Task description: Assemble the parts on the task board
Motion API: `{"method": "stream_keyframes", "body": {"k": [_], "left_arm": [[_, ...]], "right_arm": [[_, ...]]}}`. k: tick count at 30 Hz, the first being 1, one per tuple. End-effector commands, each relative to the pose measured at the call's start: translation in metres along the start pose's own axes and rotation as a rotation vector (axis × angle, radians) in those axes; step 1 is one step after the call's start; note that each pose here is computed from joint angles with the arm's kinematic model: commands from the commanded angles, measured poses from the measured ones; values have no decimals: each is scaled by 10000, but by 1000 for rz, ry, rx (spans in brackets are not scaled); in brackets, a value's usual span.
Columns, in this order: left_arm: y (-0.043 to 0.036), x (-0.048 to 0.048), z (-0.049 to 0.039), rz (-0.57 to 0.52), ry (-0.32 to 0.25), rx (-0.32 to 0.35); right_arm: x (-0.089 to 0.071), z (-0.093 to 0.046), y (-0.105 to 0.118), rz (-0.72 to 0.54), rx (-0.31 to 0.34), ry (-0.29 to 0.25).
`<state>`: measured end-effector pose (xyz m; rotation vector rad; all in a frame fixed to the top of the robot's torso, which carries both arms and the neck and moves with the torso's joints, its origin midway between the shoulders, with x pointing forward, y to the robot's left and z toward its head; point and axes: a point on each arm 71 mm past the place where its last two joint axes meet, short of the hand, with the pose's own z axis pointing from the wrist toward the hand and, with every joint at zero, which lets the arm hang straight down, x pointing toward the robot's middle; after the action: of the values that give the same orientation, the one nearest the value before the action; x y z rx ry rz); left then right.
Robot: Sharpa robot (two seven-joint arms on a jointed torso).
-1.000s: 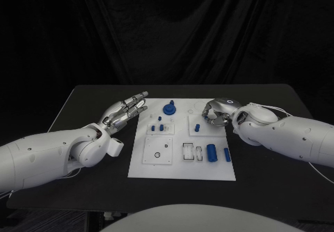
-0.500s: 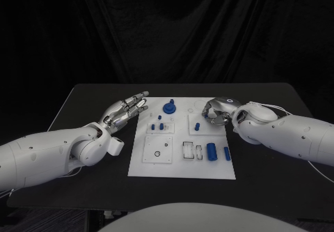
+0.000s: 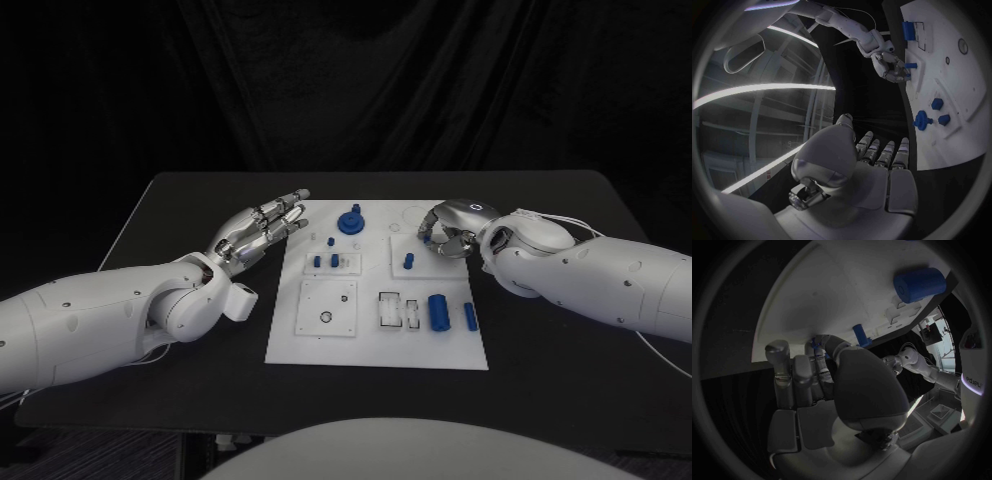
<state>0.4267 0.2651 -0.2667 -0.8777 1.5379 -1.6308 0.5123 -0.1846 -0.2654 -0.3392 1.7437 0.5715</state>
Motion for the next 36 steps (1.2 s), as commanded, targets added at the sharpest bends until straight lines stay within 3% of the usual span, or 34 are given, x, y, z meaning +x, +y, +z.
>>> {"method": "stream_keyframes", "body": {"k": [1, 20, 36], "left_arm": [[-77, 17, -3, -15, 14, 121], [-39, 13, 6, -19, 20, 103], [-30, 16, 4, -20, 20, 96]], "right_arm": [[45, -23, 1, 0, -11, -8], [-61, -65, 30, 17, -35, -100], [-379, -115, 161, 20, -50, -113]]}}
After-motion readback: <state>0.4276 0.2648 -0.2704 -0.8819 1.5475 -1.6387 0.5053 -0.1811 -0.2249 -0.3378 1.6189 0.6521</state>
